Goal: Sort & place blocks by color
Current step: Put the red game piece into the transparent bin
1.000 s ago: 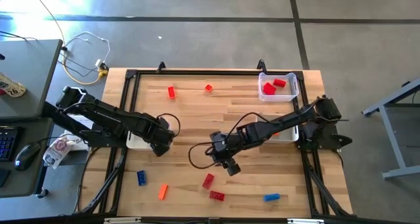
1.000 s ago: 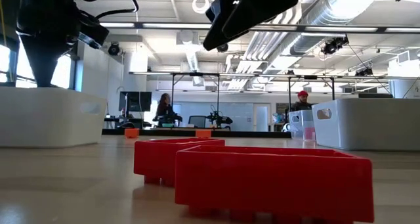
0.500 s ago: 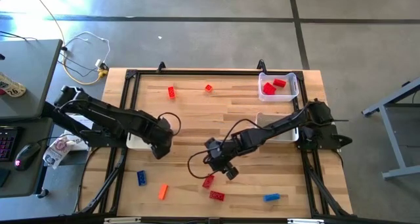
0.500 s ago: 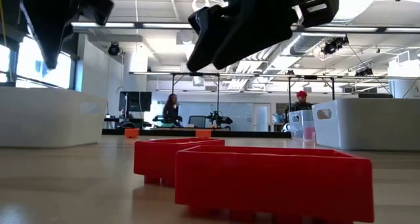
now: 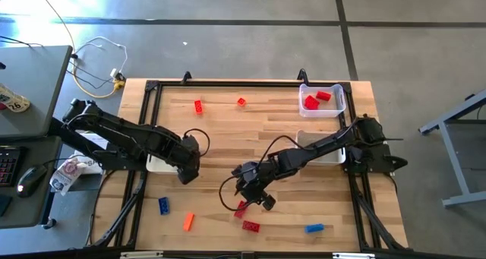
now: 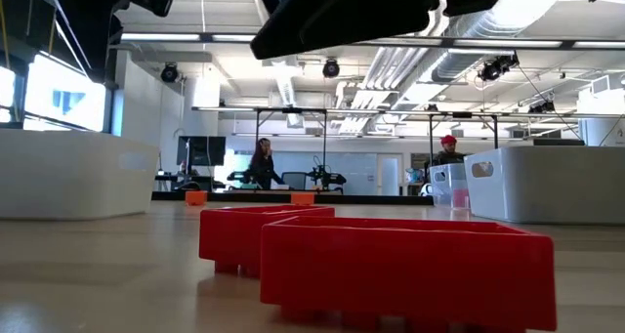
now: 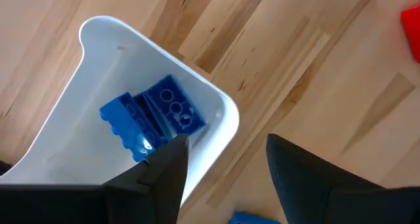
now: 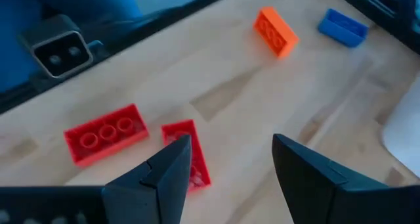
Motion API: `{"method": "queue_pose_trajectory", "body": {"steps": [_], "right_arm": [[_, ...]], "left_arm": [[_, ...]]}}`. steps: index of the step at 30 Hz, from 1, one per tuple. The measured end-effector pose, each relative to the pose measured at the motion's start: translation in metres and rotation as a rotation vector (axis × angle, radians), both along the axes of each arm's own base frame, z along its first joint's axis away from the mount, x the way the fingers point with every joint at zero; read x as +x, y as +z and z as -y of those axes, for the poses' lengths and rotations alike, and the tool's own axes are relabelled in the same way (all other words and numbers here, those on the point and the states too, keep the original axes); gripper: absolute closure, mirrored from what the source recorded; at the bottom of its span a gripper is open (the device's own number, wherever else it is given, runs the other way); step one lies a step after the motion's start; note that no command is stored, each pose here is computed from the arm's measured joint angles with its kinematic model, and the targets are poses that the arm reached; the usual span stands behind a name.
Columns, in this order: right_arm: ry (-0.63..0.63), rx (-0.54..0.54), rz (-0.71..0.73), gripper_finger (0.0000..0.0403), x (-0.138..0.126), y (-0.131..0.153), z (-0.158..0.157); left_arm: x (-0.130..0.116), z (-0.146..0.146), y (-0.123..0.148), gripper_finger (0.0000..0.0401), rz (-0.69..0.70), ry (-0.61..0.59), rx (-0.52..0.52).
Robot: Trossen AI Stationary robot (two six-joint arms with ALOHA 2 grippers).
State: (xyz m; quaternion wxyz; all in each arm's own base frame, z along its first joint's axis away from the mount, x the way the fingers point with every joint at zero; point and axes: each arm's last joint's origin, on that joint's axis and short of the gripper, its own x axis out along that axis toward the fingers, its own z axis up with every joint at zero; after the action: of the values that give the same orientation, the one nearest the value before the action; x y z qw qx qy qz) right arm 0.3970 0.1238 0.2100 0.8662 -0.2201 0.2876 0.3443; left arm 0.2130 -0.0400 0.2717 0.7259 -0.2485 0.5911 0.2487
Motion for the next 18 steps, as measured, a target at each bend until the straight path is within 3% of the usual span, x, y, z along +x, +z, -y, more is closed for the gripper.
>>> {"method": "queue_pose_trajectory", "body": {"steps": [18], "right_arm": [[0.049, -0.018, -0.060, 0.0203, 0.012, -0.049, -0.013]], "left_arm": [[0.000, 0.000, 0.000, 0.0212, 0.004, 0.000, -0.001]]}}
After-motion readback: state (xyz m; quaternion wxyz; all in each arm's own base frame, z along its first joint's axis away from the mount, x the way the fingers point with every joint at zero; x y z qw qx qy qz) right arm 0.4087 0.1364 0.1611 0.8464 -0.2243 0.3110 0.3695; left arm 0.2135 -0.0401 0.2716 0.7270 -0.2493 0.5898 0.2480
